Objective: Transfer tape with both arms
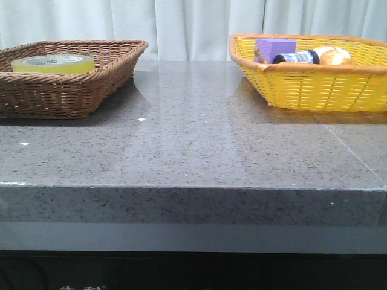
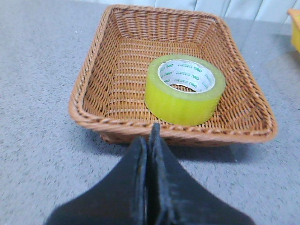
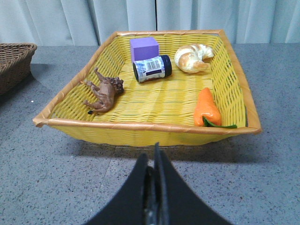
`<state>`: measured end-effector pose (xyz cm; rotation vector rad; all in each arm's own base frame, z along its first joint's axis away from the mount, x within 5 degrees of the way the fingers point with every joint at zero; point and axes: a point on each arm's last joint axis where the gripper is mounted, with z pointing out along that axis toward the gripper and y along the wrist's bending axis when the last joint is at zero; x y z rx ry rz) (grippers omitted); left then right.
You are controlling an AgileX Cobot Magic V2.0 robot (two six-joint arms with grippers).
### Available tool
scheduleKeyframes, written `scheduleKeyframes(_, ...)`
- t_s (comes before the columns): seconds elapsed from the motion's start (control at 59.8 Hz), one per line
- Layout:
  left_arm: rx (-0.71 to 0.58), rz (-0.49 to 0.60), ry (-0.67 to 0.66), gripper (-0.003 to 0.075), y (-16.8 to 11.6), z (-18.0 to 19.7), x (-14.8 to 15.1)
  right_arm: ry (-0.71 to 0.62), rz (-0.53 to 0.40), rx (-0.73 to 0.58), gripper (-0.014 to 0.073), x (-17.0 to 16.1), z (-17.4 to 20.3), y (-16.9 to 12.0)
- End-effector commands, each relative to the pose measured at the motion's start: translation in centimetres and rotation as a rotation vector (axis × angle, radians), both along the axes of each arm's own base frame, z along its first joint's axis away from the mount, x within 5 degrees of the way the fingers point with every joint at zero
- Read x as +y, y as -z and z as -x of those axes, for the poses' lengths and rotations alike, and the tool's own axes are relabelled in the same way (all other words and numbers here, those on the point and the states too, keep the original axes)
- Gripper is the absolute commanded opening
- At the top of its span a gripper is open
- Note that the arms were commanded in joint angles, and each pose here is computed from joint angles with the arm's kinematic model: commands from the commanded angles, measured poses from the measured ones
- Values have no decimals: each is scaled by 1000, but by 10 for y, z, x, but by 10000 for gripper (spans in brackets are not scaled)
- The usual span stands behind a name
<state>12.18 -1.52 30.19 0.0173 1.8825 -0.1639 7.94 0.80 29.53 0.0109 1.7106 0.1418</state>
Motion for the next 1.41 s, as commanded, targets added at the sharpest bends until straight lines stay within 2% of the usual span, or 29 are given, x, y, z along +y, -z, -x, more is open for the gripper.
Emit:
scheduleKeyframes(0.0, -186, 36, -7, -20, -9, 21, 3, 23, 1, -92, -69, -2, -1, -15)
scheduleKeyframes(0.234, -339, 54, -5, -20, 8, 67, 8, 23, 1, -92, -69, -2, -1, -15)
scheduleKeyframes(0.402, -402, 61, -4, -20, 7, 79, 9, 23, 1, -92, -69, -2, -1, -15)
scheduleKeyframes(0.736, -402, 59, -4, -20, 7, 79, 9, 23, 1, -92, -69, -2, -1, -15)
scheduleKeyframes(0.87, -397, 6, -10, -20, 12, 81, 10, 23, 1, -92, -69, -2, -1, -15)
scheduleKeyframes(1.054, -372, -6, -29, -20, 38, 86, 12, 23, 1, -91, -69, -2, -1, -15)
scheduleKeyframes(1.389, -224, -23, -85, -20, 94, 71, 13, 23, 1, -91, -69, -2, -1, -14)
